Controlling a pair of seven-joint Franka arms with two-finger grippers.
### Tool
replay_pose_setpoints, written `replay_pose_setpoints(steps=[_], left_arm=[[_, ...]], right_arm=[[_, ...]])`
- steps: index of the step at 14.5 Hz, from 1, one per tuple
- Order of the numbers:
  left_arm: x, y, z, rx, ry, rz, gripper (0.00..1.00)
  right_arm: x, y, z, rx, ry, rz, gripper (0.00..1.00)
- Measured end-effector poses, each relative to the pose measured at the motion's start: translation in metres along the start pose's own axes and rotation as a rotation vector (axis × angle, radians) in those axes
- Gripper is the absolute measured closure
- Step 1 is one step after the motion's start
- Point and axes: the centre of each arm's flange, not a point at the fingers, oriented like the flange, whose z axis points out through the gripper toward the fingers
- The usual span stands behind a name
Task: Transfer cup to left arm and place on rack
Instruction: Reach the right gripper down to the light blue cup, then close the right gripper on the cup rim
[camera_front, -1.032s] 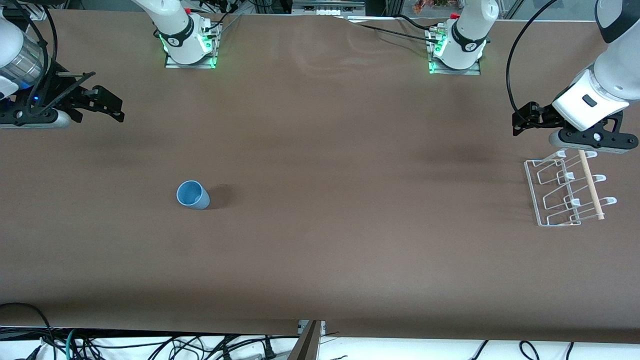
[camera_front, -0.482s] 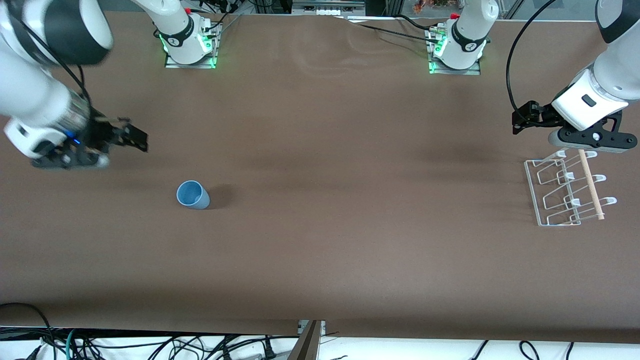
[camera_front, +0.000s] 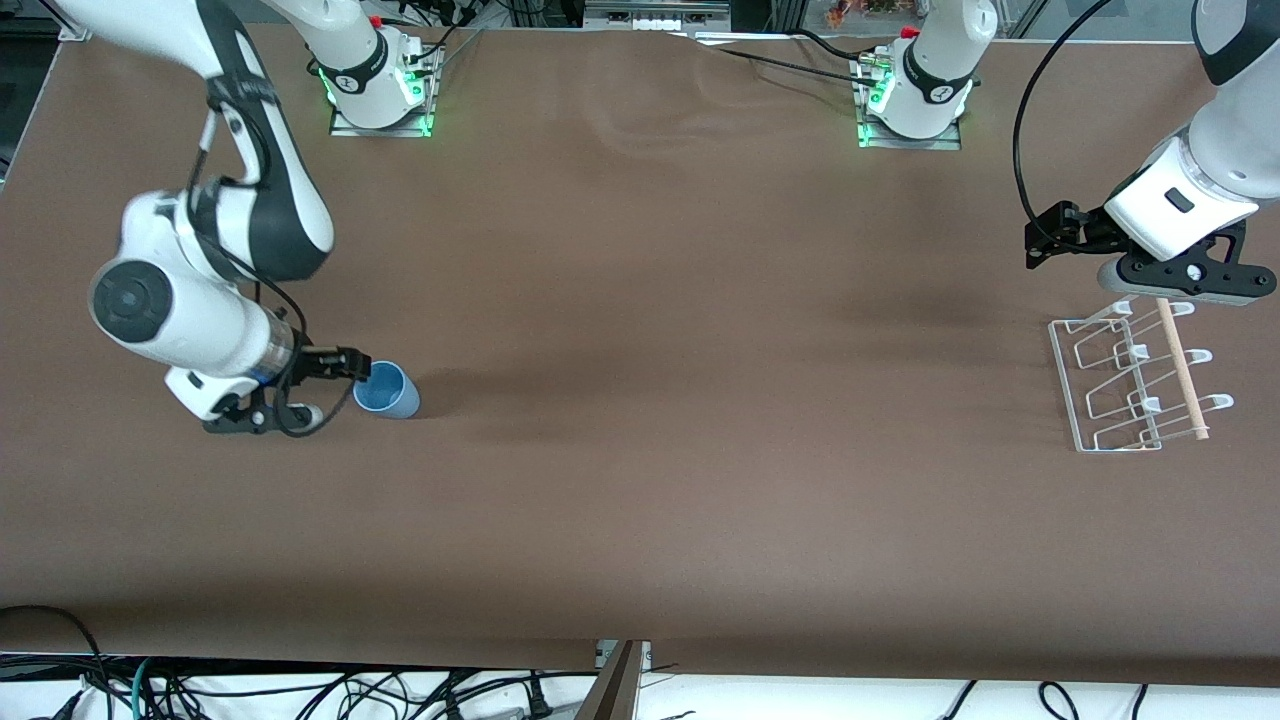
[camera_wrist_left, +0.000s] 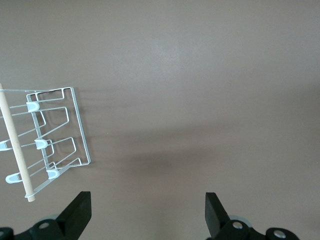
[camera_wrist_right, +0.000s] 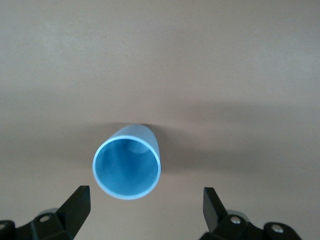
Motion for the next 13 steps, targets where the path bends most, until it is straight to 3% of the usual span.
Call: replay_pose_setpoints(steps=[13], left_arm=[[0.000,0.000,0.000,0.000,0.000,0.000,0.00]], right_arm=[[0.000,0.002,0.072,-0.012,-0.112,-0.066,0.00]])
